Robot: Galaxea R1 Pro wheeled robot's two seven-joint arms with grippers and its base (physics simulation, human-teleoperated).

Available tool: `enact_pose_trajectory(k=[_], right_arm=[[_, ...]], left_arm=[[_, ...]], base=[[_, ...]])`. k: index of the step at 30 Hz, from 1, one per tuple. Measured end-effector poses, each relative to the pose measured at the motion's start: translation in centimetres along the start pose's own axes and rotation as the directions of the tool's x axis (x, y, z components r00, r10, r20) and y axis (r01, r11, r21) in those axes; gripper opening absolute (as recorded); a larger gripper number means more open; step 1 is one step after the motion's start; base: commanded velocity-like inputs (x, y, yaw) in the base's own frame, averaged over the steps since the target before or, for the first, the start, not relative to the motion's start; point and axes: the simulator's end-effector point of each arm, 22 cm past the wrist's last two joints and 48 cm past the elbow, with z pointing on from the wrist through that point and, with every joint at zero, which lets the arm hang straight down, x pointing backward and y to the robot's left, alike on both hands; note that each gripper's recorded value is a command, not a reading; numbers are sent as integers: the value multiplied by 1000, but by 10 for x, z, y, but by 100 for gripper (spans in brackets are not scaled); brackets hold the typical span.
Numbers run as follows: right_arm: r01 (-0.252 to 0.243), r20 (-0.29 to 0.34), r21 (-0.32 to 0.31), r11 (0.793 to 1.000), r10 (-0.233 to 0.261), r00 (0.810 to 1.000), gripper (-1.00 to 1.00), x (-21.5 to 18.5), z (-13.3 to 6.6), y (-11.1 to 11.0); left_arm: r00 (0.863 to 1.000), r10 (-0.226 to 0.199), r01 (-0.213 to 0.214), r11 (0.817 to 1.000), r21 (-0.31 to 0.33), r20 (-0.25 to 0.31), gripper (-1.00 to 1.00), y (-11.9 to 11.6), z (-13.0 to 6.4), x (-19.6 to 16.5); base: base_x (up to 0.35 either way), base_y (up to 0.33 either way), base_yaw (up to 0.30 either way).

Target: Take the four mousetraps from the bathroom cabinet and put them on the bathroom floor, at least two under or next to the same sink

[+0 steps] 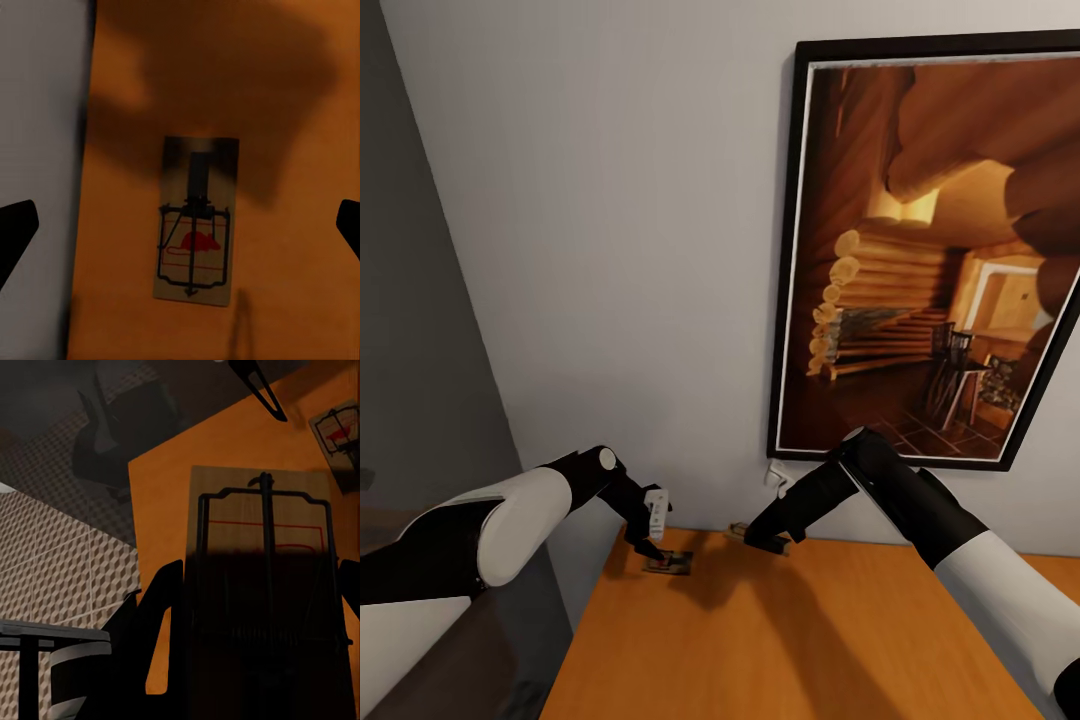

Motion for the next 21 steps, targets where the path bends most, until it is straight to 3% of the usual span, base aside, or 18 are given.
enact_pose_trajectory(k=[21], right_arm=[[0, 0, 0, 1000, 0, 1000, -100, 0, 0, 0]], left_arm=[[1000, 4, -4, 1000, 9, 4, 100, -2, 0, -1]], base=[[2, 0, 0]])
